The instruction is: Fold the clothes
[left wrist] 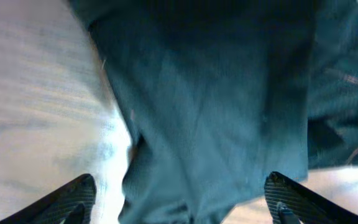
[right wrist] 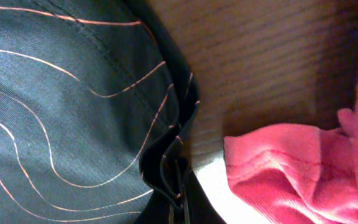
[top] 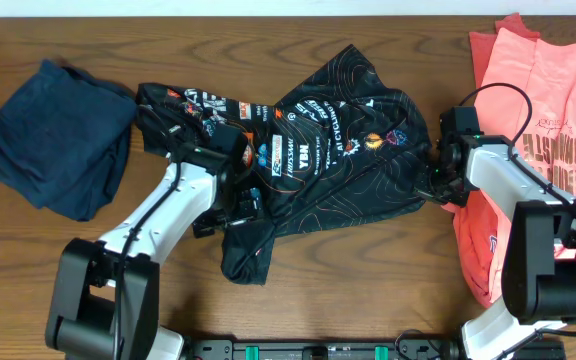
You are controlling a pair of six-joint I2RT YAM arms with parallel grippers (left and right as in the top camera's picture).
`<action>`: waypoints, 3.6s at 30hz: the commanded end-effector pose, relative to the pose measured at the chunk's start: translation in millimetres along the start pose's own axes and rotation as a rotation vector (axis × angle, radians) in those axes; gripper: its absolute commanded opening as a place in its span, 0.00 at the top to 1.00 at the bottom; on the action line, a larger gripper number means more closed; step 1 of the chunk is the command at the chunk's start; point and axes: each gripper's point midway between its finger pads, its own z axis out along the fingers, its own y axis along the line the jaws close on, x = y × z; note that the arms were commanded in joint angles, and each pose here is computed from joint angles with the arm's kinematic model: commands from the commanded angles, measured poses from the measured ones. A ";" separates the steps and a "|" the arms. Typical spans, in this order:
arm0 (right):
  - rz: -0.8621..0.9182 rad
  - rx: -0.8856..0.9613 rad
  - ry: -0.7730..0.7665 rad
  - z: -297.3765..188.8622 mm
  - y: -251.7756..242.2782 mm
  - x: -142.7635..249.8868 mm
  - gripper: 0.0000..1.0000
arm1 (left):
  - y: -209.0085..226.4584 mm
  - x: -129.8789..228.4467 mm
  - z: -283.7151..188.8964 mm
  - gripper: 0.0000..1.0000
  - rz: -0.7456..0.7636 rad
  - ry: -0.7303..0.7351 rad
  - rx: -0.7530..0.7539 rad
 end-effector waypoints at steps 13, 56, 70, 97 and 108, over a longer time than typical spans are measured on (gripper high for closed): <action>-0.014 0.031 0.005 -6.5 -9.1 5.7 0.99 | -14.0 -21.1 35.9 0.94 -0.012 -0.049 0.071; -0.029 -0.082 -0.813 -379.1 -35.7 -9.2 0.99 | 37.5 19.1 -404.7 0.94 0.036 -0.986 0.541; -0.087 -0.241 -0.707 -273.6 35.3 -160.0 0.99 | 18.4 -199.9 -338.7 0.94 0.027 -0.900 0.582; -0.079 0.110 -0.358 -274.4 -28.2 -87.6 0.99 | 15.3 -104.1 -319.9 0.94 0.181 -0.453 0.538; -0.074 0.250 0.155 -147.3 -69.2 10.5 0.99 | 49.3 -19.0 -146.0 0.94 0.011 0.229 0.335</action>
